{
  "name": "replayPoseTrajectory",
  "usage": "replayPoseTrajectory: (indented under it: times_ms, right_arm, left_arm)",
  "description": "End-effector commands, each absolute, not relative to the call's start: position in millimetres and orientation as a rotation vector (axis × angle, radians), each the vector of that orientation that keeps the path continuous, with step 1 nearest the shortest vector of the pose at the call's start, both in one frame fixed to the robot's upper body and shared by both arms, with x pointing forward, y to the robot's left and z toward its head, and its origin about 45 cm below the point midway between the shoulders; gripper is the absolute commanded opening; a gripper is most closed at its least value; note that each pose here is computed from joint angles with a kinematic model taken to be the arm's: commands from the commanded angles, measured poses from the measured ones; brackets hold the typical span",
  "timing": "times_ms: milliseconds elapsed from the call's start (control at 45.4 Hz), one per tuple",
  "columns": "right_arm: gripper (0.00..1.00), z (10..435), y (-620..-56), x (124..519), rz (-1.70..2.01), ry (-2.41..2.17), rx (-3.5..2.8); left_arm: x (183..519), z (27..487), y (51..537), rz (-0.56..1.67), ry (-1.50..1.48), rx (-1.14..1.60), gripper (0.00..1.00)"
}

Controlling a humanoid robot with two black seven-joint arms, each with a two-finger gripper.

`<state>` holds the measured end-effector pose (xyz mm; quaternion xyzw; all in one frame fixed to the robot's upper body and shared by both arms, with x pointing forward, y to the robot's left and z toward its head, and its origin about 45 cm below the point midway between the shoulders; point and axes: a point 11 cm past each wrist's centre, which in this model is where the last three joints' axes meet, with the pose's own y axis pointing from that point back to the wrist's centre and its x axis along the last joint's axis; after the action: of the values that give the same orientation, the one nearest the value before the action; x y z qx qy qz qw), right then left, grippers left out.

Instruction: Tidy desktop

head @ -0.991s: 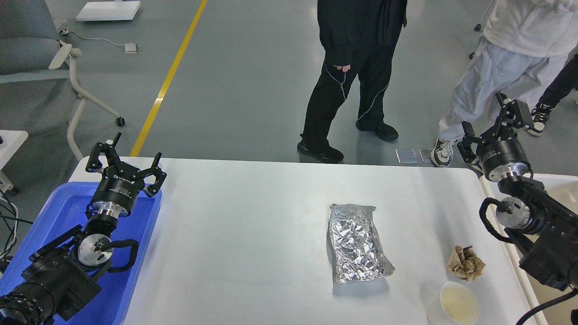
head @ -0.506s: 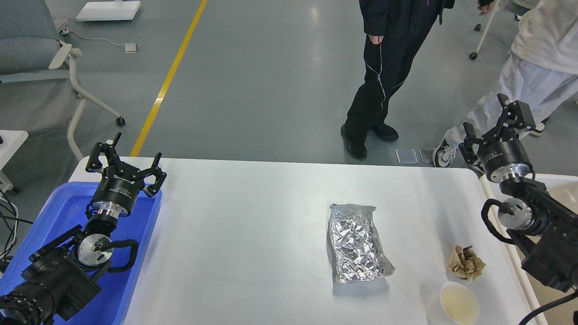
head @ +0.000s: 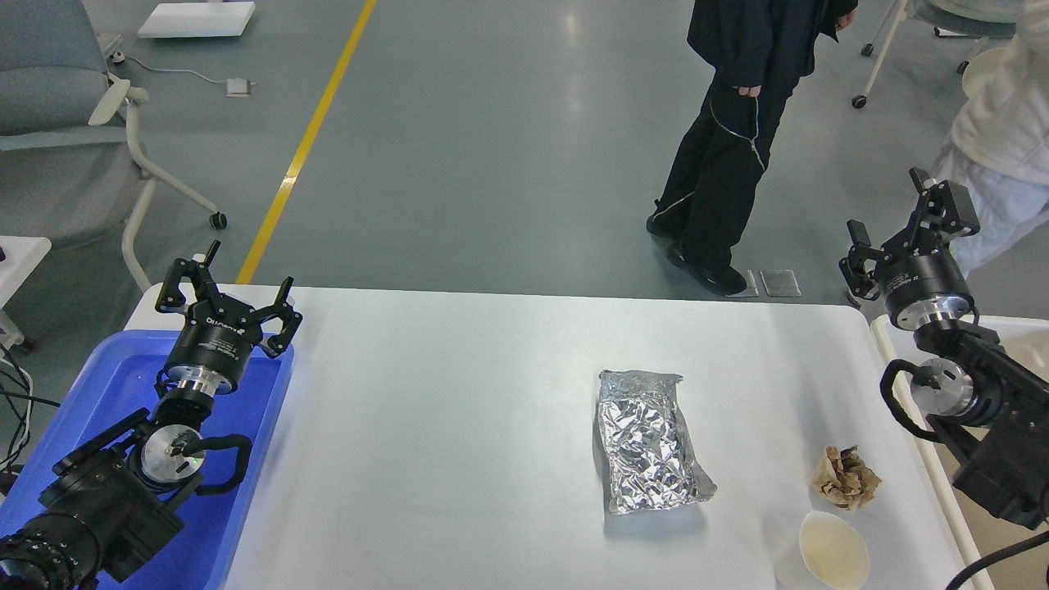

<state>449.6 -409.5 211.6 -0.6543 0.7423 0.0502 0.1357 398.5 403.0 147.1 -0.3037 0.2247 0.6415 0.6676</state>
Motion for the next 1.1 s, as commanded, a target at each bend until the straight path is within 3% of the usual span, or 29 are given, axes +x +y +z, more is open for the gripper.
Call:
replayPoseTrajectory:
  times_ms: [0, 1079]
  right_arm:
    - [1.0, 209, -408, 449, 0.152, 2.151, -1.898]
    - [1.0, 213, -418, 447, 0.128, 2.167, -1.892]
  left_arm:
    - [398, 147, 403, 1.447, 0.507, -0.685, 1.0]
    - [398, 147, 403, 1.447, 0.506, -0.684, 1.0]
